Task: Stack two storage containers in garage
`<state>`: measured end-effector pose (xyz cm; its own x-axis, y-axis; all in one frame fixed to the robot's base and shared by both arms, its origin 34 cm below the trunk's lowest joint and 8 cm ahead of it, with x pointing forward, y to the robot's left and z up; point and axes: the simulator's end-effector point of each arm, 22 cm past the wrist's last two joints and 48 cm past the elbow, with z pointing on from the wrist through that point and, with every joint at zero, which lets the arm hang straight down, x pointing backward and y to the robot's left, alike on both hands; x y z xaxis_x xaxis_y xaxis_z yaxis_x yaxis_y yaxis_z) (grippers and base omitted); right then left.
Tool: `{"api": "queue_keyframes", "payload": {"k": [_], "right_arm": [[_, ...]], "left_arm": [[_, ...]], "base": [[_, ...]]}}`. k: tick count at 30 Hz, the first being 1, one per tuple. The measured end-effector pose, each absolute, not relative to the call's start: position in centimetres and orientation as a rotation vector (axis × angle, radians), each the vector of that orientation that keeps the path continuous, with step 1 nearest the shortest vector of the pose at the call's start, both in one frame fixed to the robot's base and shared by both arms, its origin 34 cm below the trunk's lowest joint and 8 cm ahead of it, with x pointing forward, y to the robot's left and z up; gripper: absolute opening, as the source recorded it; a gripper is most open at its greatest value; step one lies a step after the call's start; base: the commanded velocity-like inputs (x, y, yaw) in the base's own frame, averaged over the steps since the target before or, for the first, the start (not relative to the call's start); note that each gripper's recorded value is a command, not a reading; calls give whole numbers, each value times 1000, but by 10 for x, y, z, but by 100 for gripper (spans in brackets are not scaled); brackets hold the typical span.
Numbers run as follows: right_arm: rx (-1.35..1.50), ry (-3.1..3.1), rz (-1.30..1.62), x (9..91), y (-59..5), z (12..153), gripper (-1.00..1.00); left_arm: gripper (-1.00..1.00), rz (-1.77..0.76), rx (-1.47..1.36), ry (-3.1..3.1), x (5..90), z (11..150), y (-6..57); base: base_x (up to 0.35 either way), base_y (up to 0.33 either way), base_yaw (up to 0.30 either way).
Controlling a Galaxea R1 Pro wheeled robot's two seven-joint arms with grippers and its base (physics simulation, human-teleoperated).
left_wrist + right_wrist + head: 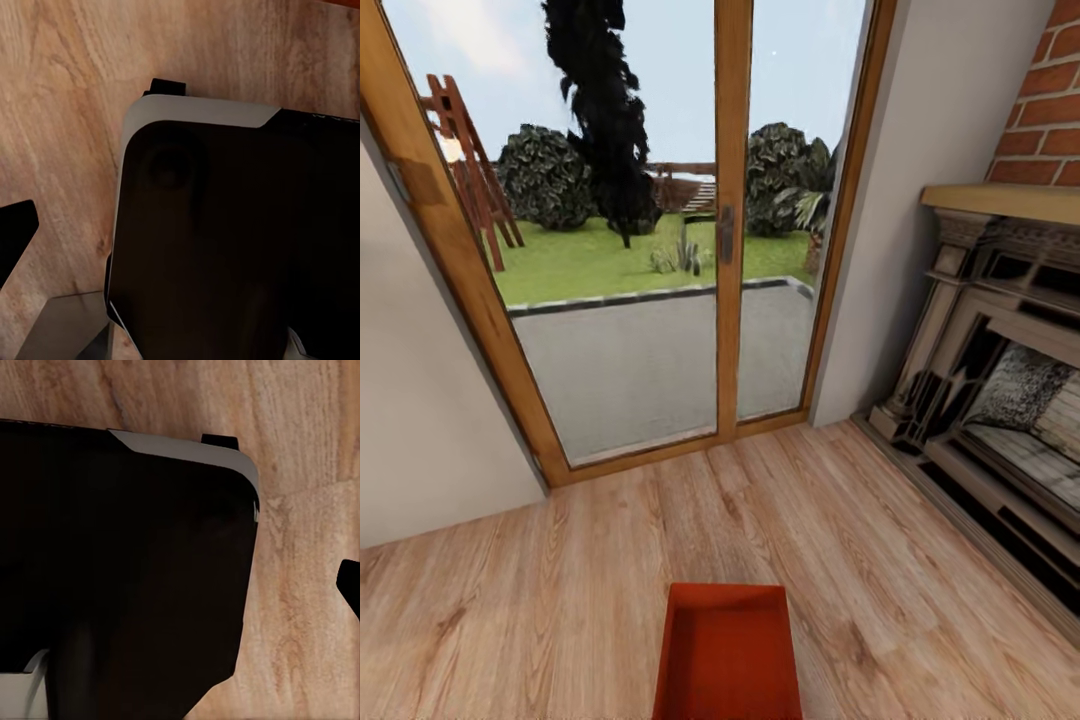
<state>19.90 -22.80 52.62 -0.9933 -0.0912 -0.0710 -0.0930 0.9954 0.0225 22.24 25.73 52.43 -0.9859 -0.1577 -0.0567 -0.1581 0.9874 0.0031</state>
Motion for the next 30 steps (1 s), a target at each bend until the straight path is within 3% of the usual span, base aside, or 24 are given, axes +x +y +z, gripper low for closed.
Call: {"api": "queue_keyframes", "payload": {"k": [30], "right_arm": [[-148, 3116, 44, 180, -228, 524, 100]], "left_arm": [[100, 18, -249, 3123, 203, 521, 257]], "base": [[0, 0, 0]]}}
